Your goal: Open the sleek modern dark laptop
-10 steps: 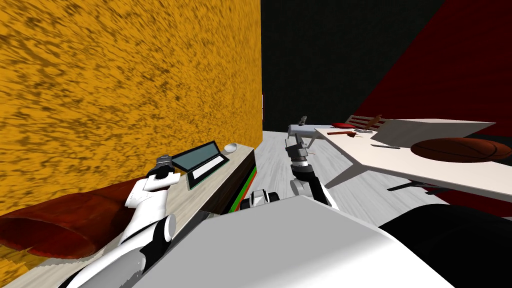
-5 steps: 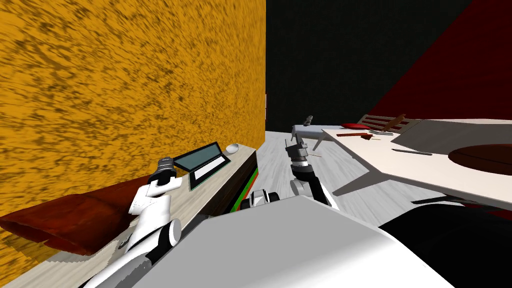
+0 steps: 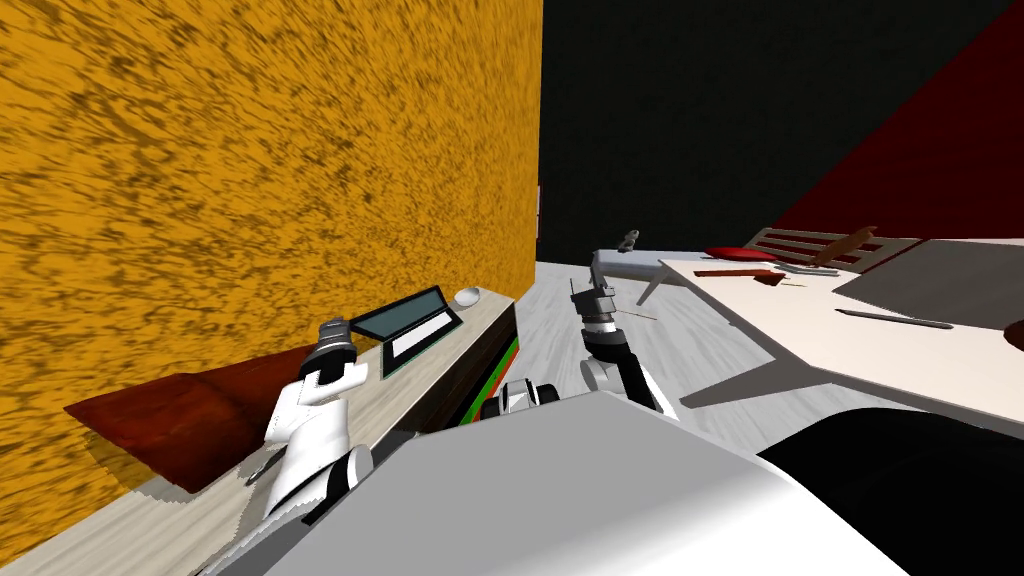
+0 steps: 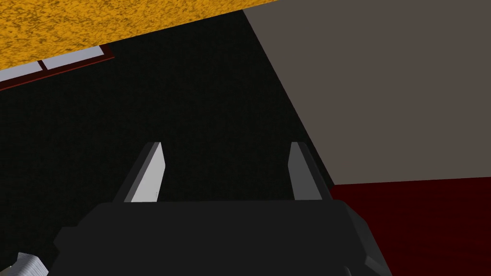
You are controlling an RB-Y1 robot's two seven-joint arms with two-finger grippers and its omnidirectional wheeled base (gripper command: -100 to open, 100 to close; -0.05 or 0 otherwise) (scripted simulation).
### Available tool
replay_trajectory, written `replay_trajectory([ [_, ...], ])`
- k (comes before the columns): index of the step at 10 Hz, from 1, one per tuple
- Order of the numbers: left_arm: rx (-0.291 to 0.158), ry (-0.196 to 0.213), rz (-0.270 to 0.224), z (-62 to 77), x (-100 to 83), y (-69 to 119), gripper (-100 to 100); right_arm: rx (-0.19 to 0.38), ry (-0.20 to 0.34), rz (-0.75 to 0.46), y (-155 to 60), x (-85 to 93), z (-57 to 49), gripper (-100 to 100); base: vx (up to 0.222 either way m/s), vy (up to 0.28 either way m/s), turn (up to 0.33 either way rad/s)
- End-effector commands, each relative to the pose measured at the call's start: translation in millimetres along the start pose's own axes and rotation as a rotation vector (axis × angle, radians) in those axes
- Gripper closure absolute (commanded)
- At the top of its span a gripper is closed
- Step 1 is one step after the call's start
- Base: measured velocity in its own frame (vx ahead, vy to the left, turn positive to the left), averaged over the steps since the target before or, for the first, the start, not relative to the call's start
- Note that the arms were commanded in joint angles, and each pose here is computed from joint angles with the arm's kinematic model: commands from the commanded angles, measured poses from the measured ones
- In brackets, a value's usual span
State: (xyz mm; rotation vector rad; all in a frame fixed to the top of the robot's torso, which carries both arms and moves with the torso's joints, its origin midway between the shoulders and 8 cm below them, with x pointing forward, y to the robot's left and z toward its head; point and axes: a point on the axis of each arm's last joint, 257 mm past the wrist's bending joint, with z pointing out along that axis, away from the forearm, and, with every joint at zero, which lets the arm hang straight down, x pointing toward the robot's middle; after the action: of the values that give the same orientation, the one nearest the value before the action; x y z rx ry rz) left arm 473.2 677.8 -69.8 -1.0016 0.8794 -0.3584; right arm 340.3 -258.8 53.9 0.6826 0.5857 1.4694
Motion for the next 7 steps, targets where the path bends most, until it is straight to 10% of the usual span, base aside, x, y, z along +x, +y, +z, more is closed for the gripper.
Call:
replay_trajectory([
  [1, 0.049, 0.000, -0.003, -15.7, -0.1, -2.6, 100, 0.000, 0.000, 0.000, 0, 0.0, 0.0, 0, 0.027, -0.031, 0.094],
  [7, 0.086, -0.003, -0.003, -28.7, -0.2, -4.6, 100, 0.000, 0.000, 0.000, 0, 0.0, 0.0, 0, 0.009, -0.010, 0.031],
])
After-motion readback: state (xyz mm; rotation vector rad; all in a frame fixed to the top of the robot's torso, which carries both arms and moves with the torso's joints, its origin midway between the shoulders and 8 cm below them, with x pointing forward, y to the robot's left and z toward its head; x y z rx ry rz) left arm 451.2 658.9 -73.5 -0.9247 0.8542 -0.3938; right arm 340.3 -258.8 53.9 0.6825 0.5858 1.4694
